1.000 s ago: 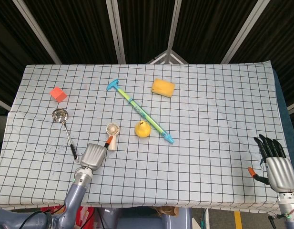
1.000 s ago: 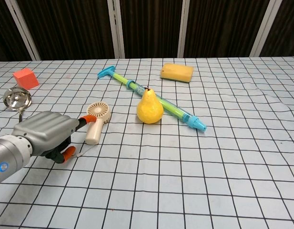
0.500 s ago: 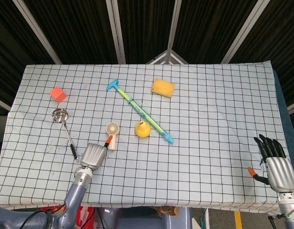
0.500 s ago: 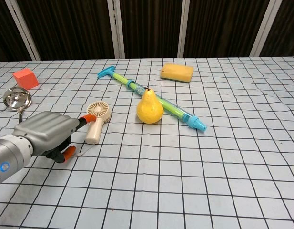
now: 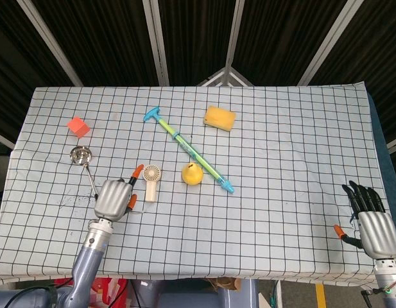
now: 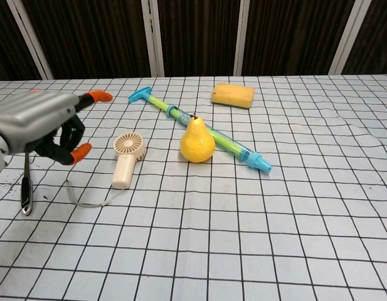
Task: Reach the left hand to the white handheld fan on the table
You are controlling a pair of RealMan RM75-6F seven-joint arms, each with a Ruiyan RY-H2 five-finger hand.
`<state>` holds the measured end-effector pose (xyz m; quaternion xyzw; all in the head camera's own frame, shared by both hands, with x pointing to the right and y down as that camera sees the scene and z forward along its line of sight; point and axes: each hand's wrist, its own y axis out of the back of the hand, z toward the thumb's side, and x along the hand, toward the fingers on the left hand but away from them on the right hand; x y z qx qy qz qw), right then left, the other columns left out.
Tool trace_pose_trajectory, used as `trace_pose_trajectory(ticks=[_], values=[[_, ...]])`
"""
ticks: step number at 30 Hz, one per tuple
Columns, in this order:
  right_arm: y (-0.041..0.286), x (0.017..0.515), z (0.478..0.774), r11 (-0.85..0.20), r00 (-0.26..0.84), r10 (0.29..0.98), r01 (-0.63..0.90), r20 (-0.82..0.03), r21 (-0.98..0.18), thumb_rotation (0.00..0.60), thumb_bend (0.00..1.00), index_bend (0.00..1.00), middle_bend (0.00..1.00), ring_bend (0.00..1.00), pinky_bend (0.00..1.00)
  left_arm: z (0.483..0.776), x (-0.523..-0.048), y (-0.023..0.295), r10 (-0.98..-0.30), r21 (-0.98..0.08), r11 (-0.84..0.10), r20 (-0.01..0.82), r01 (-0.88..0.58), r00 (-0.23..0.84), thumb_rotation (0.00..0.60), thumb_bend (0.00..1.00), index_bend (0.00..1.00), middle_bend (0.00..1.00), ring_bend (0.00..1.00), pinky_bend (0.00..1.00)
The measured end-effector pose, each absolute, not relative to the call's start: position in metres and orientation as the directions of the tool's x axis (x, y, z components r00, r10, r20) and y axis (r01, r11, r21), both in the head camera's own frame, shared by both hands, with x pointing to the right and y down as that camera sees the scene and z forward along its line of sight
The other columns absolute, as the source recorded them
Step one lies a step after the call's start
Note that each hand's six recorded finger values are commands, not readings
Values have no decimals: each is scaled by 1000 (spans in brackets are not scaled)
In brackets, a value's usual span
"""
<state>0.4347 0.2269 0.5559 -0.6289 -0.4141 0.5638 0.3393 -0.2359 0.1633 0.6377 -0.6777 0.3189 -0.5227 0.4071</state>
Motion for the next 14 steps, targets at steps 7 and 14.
trace_pose_trajectory(ticks=[7,14], values=[[227,434,556,-425,20,905,131,-426,-896,600,279,70,0,0,0,609,-298,186,-889,-905,-424,412,-21,198,600,305,0,124,63,127],[227,433,556,-422,19,906,125,-423,-898,600,279,70,0,0,0,588,-355,224,-892,-903,-428,426,15,150,600,213,0,0,0,0]])
